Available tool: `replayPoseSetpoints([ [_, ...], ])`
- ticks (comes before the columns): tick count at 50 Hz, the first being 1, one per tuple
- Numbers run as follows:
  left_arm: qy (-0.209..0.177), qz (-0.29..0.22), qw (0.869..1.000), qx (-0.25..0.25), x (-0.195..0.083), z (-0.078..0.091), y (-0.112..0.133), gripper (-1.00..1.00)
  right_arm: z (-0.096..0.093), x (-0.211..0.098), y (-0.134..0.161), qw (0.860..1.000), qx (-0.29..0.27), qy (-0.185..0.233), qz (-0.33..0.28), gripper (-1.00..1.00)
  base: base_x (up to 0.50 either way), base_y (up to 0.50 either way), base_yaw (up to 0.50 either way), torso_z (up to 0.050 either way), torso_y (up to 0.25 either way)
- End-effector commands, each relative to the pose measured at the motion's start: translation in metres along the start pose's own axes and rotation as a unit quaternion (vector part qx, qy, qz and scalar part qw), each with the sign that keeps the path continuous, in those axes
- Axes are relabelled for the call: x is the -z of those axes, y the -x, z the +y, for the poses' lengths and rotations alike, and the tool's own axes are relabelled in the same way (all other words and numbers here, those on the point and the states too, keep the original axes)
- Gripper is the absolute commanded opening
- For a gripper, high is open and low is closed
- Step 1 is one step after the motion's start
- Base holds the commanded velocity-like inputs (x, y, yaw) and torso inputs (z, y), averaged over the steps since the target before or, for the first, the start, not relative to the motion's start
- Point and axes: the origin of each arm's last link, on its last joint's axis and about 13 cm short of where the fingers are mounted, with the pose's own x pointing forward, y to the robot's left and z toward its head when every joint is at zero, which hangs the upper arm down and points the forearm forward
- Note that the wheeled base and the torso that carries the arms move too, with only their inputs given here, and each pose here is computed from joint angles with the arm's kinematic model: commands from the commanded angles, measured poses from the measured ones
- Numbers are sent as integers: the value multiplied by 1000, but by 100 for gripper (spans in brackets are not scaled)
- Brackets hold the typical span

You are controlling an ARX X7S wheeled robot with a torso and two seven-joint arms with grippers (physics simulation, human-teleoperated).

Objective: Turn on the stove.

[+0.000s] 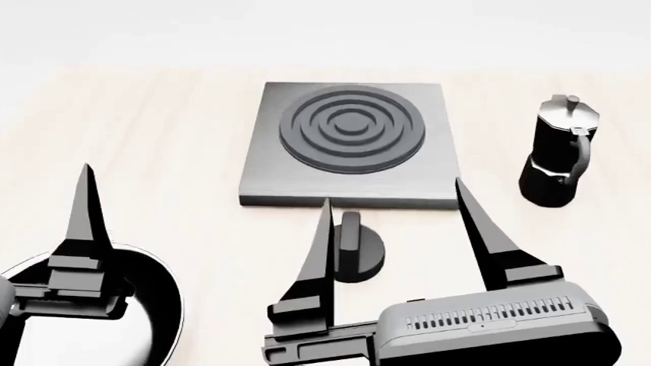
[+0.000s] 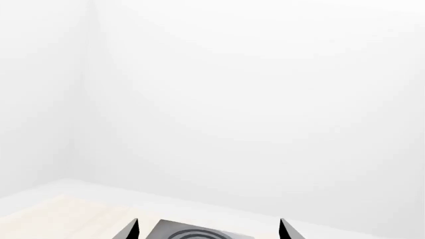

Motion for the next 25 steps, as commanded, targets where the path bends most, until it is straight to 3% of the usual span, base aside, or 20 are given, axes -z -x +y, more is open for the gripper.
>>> replayPoseSetpoints([
  [1, -2, 0, 1000, 0, 1, 0, 0, 100, 0, 0, 0, 1000, 0, 0, 0, 100, 160, 0, 0, 0, 0],
  [25, -3, 0, 1000, 0, 1, 0, 0, 100, 0, 0, 0, 1000, 1, 0, 0, 100, 161, 0, 0, 0, 0],
])
